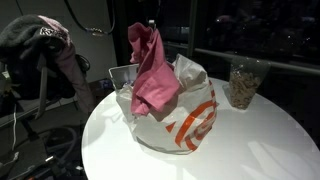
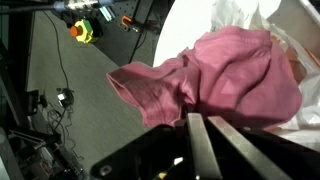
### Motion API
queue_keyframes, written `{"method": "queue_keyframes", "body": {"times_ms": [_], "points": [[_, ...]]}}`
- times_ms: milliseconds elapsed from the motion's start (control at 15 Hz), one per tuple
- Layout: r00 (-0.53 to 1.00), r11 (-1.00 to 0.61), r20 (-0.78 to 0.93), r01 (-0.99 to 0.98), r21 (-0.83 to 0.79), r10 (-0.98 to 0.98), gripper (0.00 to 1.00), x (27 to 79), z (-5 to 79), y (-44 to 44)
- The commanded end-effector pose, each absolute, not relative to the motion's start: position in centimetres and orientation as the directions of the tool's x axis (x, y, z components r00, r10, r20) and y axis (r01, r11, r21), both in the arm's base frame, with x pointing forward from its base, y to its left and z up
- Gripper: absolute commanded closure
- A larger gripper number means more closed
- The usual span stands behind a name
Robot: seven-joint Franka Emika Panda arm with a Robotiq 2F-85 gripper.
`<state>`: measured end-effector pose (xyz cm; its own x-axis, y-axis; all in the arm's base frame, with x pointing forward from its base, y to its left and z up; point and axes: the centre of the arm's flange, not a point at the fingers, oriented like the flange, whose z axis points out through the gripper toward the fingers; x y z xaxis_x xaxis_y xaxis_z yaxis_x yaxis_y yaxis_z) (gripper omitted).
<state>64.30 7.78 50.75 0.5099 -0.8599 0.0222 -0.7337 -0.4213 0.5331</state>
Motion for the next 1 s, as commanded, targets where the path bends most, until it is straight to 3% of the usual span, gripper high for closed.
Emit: {"method": "queue_keyframes", "body": {"times_ms": [0,933], "points": [[0.579,-0.493,0.060,-0.740,0.458,-0.813,0.99,67.1,51.6,9.0],[0.687,-0.539,0.335,-0.720,0.438,-0.645,0.99,66.0,55.3,15.0]]}}
